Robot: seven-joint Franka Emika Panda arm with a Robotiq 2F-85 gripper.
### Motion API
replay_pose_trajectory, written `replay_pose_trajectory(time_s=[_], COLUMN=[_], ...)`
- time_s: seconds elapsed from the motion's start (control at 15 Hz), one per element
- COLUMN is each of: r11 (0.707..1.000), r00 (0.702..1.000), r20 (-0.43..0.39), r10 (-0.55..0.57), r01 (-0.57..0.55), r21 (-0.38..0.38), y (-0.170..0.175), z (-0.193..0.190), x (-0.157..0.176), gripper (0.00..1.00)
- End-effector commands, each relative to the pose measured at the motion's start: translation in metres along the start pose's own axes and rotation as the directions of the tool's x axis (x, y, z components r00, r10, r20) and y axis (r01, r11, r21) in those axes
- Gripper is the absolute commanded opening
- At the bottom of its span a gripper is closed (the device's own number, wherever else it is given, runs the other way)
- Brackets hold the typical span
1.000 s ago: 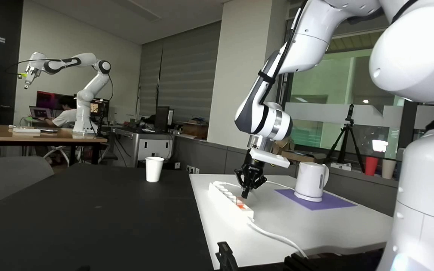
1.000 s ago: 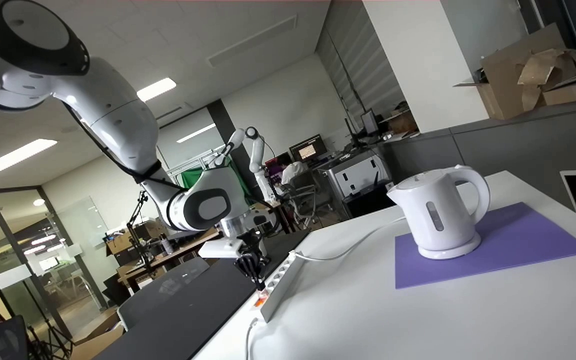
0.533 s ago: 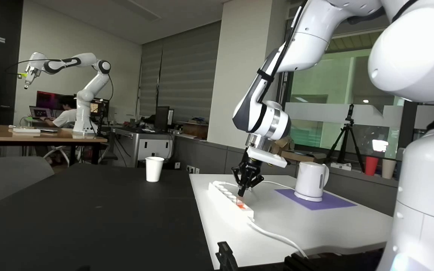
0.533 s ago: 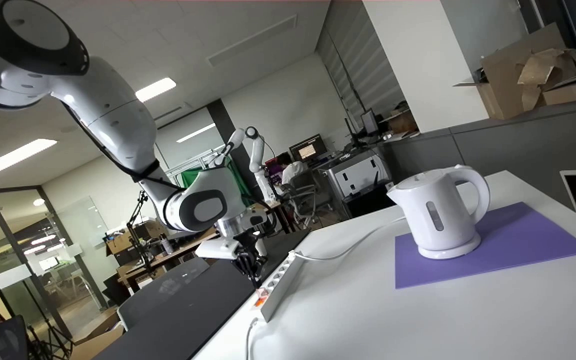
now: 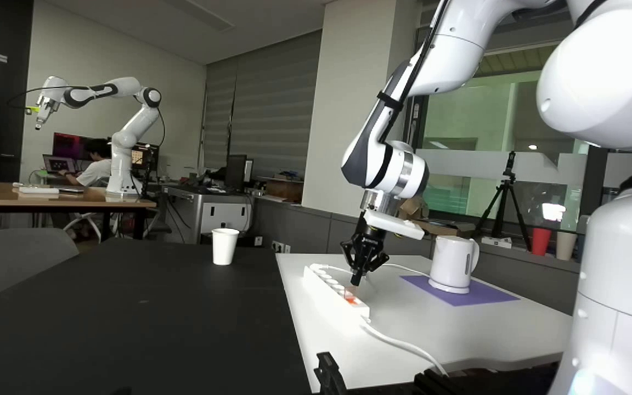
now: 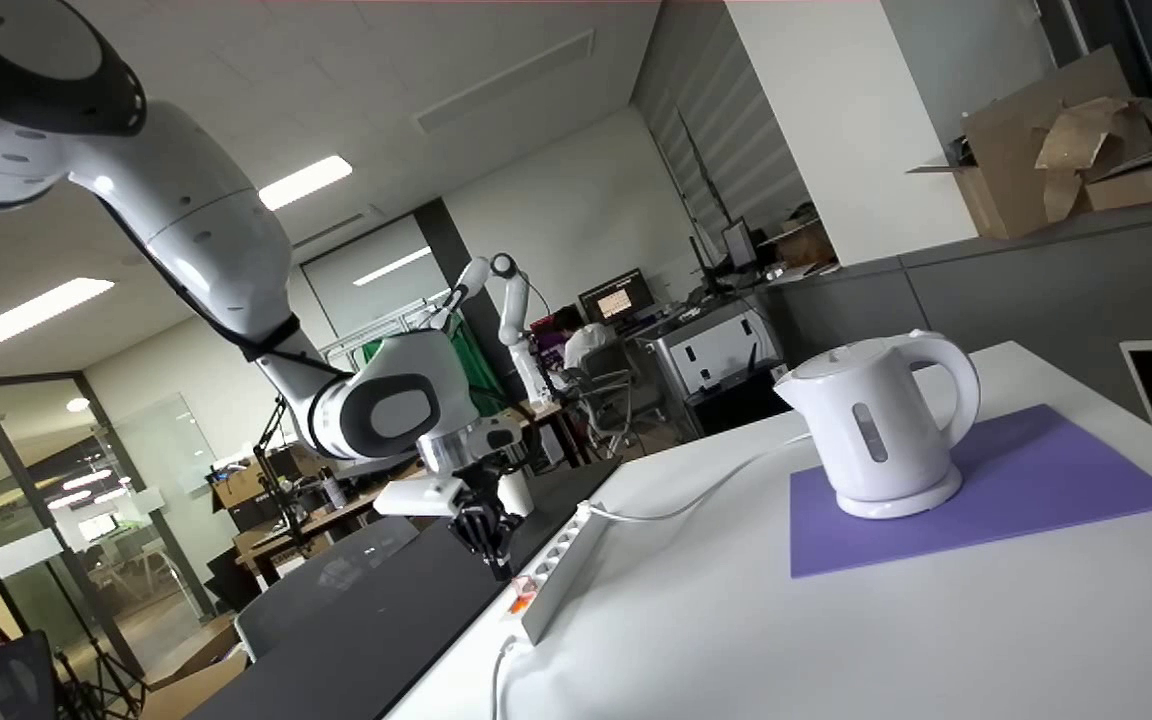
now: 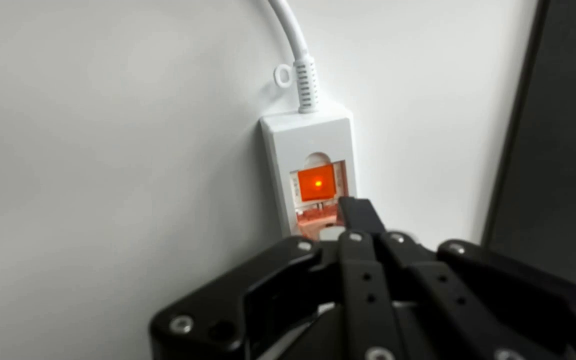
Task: Turn off the main switch on the adapter
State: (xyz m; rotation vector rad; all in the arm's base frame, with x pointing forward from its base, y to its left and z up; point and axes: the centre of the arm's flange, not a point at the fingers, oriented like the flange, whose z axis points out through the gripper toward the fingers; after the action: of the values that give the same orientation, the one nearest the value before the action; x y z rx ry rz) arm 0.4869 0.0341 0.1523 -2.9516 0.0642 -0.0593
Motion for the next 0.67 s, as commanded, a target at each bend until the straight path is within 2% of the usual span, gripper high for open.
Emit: replay_pose_trajectory(time_s=[0.0, 0.6], r11=[1.000, 0.996], r00=[1.000, 0.996], r20=[0.023, 0.014], r10=[-0.014, -0.084], r01=[0.015, 0.084], r21=[-0.025, -0.008], y=[0.003, 0.018], z=[-0.017, 0.001], x=[-0.011, -0.006], gripper=[0.00, 0.00])
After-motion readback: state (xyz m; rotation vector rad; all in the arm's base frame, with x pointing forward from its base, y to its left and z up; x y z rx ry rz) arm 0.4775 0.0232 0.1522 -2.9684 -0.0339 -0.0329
